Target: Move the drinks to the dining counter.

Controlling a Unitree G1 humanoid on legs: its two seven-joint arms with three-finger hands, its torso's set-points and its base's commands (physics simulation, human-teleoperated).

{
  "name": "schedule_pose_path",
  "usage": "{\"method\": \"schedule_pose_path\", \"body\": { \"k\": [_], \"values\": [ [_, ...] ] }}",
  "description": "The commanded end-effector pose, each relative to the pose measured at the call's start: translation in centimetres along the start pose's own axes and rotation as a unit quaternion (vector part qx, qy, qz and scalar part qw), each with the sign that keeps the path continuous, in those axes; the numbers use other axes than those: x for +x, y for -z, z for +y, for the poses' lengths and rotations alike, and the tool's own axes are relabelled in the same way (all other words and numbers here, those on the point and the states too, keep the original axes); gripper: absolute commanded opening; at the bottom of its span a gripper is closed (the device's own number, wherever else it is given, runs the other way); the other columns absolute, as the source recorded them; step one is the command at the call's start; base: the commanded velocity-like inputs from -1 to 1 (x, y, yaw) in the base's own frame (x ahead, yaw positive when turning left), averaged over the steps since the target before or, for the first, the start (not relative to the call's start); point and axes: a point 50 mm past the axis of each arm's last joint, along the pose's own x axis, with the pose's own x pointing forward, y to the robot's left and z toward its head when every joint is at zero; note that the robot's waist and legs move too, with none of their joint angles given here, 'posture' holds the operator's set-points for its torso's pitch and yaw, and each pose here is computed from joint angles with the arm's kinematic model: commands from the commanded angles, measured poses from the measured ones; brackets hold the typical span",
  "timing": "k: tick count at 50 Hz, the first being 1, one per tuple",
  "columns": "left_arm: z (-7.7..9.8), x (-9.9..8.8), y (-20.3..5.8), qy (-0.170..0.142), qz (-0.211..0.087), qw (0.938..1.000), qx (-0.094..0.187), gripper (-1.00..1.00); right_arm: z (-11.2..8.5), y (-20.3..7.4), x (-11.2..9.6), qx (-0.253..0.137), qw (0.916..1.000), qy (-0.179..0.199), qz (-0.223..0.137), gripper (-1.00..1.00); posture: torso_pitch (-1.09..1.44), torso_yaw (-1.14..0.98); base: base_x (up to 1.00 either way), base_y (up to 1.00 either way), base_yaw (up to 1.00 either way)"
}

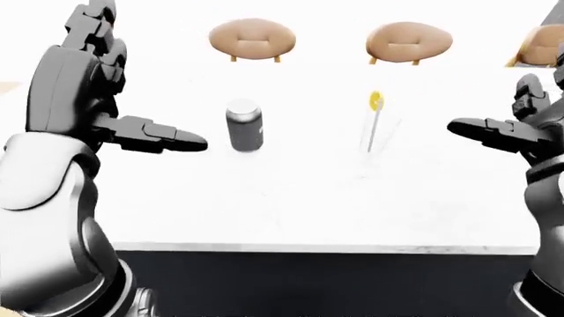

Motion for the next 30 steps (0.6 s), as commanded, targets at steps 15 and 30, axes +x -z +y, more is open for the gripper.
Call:
{"method": "schedule_pose_path", "body": {
  "k": [15,30],
  "values": [
    [8.1,-3.3,-1.6,-0.27,-0.095,0.9582,0.012,1.0,-10.2,-8.0,-4.3,0.073,0.9685,0.187,-0.148,1.0,0.0,0.0,0.0,0.0,0.0],
    [10.0,-8.0,-1.8,-0.393,-0.15,0.9069,0.026,1.0,-13.7,-10.0,-8.8,0.092,0.9393,0.26,-0.204,1.0,0.0,0.0,0.0,0.0,0.0]
  ]
}}
